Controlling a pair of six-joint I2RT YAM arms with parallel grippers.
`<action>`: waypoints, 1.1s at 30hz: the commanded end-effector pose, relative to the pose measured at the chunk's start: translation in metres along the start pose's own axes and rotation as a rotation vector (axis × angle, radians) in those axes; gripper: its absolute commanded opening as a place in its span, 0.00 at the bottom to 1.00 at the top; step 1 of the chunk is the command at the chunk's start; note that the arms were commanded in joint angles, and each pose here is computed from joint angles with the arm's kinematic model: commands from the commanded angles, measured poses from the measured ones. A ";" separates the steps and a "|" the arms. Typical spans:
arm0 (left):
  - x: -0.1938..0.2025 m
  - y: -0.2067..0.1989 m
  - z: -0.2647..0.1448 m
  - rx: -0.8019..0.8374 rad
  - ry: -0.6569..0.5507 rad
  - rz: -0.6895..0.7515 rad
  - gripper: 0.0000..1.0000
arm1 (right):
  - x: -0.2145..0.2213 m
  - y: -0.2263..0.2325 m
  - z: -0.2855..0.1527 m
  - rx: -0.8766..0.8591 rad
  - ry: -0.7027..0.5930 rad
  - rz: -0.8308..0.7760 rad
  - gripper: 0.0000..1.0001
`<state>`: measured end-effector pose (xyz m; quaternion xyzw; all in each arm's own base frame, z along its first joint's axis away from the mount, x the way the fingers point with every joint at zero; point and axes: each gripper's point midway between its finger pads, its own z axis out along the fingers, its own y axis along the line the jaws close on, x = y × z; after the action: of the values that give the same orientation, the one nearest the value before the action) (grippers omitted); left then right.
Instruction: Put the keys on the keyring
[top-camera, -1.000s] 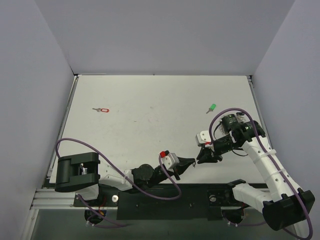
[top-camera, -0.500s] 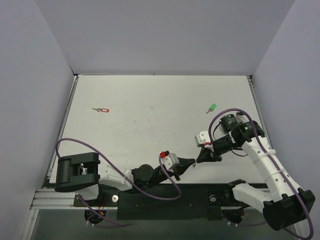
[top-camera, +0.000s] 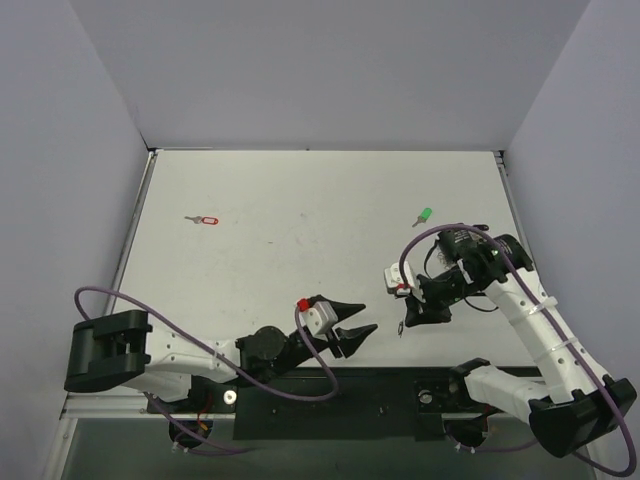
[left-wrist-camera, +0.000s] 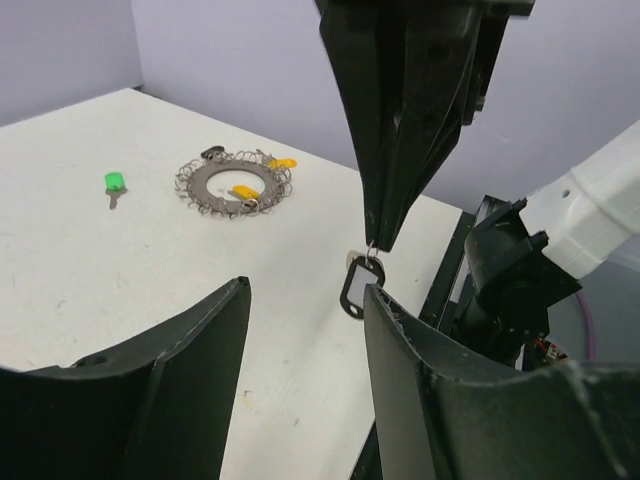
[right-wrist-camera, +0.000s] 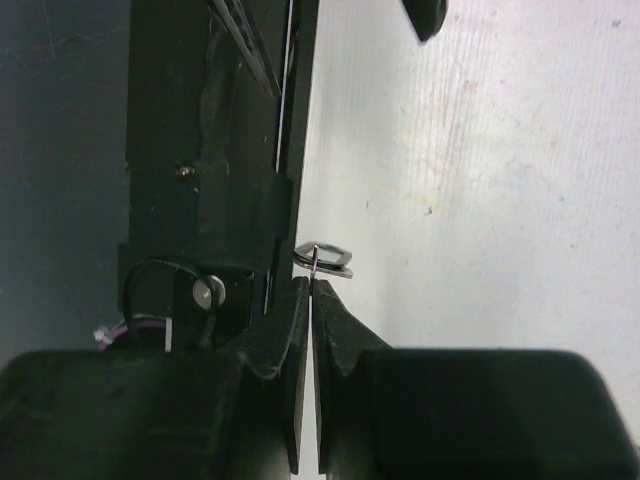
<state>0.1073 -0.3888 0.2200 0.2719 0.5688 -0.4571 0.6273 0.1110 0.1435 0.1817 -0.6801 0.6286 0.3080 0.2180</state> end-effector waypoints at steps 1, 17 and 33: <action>-0.009 -0.004 0.002 0.021 0.097 0.093 0.59 | 0.018 0.012 -0.013 -0.047 0.192 0.089 0.00; 0.012 -0.036 0.057 0.125 0.189 0.252 0.45 | 0.021 0.012 -0.012 -0.094 0.281 0.169 0.00; 0.019 -0.042 0.069 0.136 0.163 0.227 0.38 | 0.019 0.014 -0.010 -0.103 0.260 0.158 0.00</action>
<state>0.1026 -0.4596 0.1886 0.4419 0.5784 -0.3614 0.5826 0.1139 0.1246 0.1714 -0.6760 0.6866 0.2505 0.0942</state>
